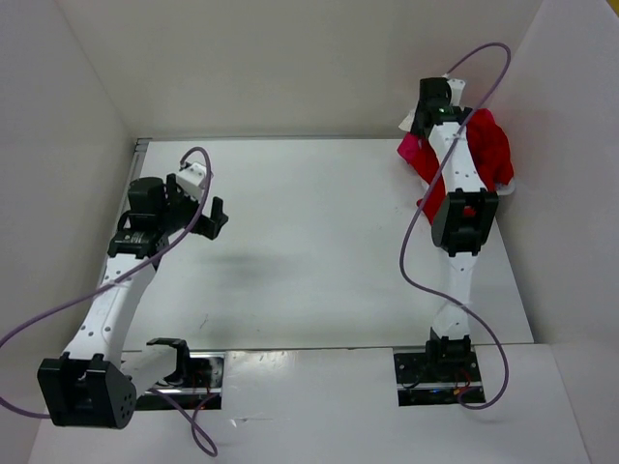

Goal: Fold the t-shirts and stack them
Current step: Grab crumpled tshirt from bin with the right arm

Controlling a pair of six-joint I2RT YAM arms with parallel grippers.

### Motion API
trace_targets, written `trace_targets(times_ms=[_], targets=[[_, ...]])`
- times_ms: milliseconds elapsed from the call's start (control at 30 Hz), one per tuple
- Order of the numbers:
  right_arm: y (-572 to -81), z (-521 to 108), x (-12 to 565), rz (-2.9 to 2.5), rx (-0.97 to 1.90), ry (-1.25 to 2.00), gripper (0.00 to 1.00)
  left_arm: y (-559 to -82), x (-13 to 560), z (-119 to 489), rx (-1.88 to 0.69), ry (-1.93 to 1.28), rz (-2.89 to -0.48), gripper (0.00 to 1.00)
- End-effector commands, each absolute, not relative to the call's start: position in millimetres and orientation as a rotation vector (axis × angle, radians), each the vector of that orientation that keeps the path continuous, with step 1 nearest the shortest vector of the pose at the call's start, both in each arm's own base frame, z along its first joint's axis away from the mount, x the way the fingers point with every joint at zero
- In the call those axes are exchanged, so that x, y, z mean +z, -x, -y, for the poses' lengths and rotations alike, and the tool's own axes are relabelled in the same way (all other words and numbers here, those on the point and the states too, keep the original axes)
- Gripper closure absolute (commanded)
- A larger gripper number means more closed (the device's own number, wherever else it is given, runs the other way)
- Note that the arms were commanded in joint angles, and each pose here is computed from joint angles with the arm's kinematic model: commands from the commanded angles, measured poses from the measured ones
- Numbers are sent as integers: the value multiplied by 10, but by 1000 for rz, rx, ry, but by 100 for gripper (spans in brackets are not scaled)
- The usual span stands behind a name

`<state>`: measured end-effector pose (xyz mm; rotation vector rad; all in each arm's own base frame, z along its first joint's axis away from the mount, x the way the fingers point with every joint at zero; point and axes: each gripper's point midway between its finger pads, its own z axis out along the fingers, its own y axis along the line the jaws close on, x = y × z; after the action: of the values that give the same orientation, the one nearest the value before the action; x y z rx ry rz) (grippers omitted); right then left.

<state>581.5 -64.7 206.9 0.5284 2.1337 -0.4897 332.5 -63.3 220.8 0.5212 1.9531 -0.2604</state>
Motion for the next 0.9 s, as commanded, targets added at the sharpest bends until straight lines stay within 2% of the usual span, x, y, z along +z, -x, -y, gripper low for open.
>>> trace_targets(times_ms=[0, 133, 167, 300, 433, 567, 867], targets=[[-5853, 681, 1973, -2166, -444, -571, 6, -3335, 2122, 643, -257, -567, -1967, 0], [-5850, 812, 1908, -2171, -456, -605, 44, -3349, 2093, 635, -246, -589, -1969, 0], [-5850, 795, 1924, -2170, -441, -611, 62, -3336, 2053, 635, -249, -589, -1977, 0], [-5842, 863, 2027, -2145, -448, -627, 100, -3328, 2013, 626, -237, -613, -1978, 0], [-5746, 788, 2500, -2067, -429, -624, 100, -3330, 2014, 622, -231, -622, -1975, 0], [-5510, 720, 3227, -1933, -407, -634, 100, -3308, 2056, 622, -224, -622, -1954, 0], [-4327, 91, 5214, -1537, -324, -565, 100, -3212, 2232, 601, -220, -533, -1917, 0]])
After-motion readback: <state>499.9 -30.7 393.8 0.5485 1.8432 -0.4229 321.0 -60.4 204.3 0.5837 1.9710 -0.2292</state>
